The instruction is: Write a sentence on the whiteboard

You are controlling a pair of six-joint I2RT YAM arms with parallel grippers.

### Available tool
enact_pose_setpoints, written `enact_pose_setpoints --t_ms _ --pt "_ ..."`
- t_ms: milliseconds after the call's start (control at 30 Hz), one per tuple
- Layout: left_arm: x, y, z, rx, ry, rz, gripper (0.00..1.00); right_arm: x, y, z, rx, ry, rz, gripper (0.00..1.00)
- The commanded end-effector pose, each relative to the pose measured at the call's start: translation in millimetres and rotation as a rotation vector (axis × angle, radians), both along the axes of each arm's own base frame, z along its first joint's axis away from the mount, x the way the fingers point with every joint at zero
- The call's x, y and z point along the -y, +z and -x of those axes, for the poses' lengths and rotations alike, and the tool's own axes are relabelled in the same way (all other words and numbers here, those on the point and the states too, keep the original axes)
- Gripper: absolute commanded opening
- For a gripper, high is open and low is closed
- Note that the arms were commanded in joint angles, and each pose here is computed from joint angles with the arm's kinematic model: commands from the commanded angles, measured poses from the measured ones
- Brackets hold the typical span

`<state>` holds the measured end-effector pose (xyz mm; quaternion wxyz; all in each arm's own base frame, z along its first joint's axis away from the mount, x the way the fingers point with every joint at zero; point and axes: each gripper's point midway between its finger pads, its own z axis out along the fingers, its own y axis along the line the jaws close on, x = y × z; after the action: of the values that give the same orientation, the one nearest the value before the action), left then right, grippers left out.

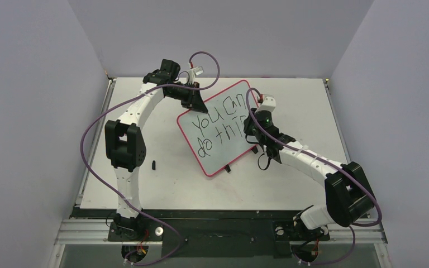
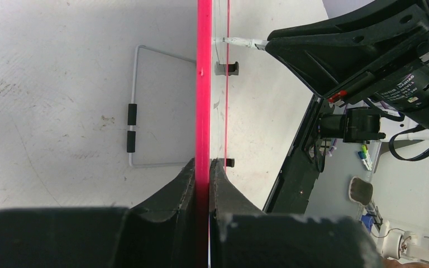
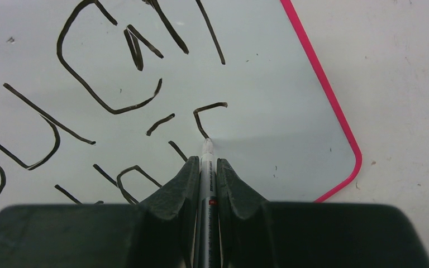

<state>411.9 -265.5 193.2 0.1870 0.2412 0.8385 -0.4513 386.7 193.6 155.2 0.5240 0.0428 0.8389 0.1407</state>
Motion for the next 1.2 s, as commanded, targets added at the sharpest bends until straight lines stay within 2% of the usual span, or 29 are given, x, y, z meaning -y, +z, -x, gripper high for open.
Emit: enact_pose_setpoints --t_ms 0,333,567,867,1167 --pt "-4.4 23.1 -12.6 0.186 -0.008 -0.045 0.00 3.9 -0.1 5.9 0.000 -0.009 -0.007 0.00" --pt "-5.3 23.5 -11.3 0.186 -0.006 -0.049 0.00 28.6 -4.0 -6.7 -0.012 -0.079 0.029 0.00" --pt "-5.3 23.8 -11.2 0.186 -0.006 -0.049 0.00 31.4 -15.7 -1.0 -0.040 -0.078 0.035 0.00" --pt "-5.4 25.0 -11.3 0.190 -0.005 -0.048 0.00 18.9 -26.4 15.2 -0.068 -0.044 0.003 0.00" --pt "-5.5 25.4 -10.0 0.188 -0.006 -0.047 0.00 1.0 0.6 12.0 -0.025 0.001 -0.025 0.00"
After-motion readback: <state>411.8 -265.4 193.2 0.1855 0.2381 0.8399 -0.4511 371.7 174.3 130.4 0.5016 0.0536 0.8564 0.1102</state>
